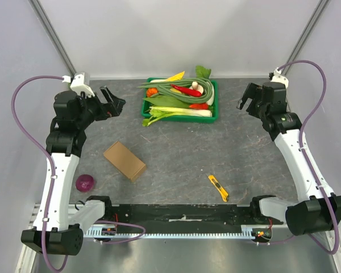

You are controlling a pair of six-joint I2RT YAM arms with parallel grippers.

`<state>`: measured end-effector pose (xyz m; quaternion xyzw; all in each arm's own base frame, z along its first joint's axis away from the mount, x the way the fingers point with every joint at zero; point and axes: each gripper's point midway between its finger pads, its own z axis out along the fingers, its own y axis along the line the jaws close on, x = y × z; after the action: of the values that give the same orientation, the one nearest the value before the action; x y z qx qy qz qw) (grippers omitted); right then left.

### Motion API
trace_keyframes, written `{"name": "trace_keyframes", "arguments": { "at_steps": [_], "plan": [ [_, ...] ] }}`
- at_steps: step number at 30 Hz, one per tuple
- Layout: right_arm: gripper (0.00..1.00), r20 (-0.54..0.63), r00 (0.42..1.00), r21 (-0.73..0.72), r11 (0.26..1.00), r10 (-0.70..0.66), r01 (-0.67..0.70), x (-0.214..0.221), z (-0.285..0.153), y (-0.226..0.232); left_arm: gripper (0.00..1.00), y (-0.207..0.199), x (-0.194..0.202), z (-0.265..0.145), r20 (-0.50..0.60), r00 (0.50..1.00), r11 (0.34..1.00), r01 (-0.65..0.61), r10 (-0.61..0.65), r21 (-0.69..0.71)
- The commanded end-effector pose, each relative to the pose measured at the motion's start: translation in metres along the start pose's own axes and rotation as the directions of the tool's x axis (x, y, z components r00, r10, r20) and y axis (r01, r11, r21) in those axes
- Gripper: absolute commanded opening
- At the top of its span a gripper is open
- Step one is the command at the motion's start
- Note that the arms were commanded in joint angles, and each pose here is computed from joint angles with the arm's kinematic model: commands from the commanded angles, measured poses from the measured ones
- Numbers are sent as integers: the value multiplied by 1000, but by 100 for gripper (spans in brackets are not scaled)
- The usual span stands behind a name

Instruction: Unpack the express box

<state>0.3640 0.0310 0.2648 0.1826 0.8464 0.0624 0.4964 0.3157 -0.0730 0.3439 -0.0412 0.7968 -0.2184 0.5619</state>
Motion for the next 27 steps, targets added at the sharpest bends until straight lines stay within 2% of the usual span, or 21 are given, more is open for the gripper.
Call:
{"name": "trace_keyframes", "arguments": {
  "at_steps": [1, 3, 6, 8, 11, 12, 16, 19, 21, 22, 24, 27],
  "plan": [
    [98, 96, 994, 15, 998, 55, -57, -33, -15, 2, 100, -5, -10, -2, 24, 999, 999, 43, -43, 2],
    [98, 126, 992, -6, 1000, 31, -31, -40, -21, 4, 99, 4, -8, 0, 28, 996, 995, 88, -87, -49],
    [98, 147, 989, -59, 998, 19, -10, -38, -25, 10, 100, -1, 0, 5, -10, 994, 994, 110, -110, -19],
    [98, 151, 988, -93, 996, 18, -4, -36, -29, 14, 100, -14, 7, 8, -58, 992, 991, 118, -115, 58],
    [98, 106, 994, -178, 983, -23, 42, -28, -27, 29, 100, -33, 24, 9, -120, 992, 975, 52, -26, 218],
    [98, 95, 994, -225, 971, -57, 77, -26, -29, 38, 100, -30, 28, 12, -126, 992, 976, 52, -26, 213],
    [98, 51, 995, -361, 928, -85, 98, -11, -32, 65, 99, -2, 56, 28, -204, 970, 983, 152, -130, 98],
    [98, 77, 982, -435, 881, -170, 187, 6, -45, 95, 100, 21, 76, 33, -239, 946, 975, 223, -221, -20],
    [98, 106, 970, -483, 842, -217, 241, 16, -55, 117, 99, 39, 91, 33, -249, 936, 967, 226, -249, -117],
    [98, 114, 959, -537, 796, -260, 280, 31, -68, 140, 99, 46, 96, 31, -248, 933, 961, 225, -259, -158],
    [98, 131, 941, -552, 765, -313, 332, 45, -72, 158, 99, 67, 108, 25, -235, 929, 936, 218, -286, -278],
    [98, 142, 892, -587, 689, -430, 426, 87, -83, 196, 99, 81, 113, 16, -210, 934, 913, 204, -290, -353]
  ]
}}
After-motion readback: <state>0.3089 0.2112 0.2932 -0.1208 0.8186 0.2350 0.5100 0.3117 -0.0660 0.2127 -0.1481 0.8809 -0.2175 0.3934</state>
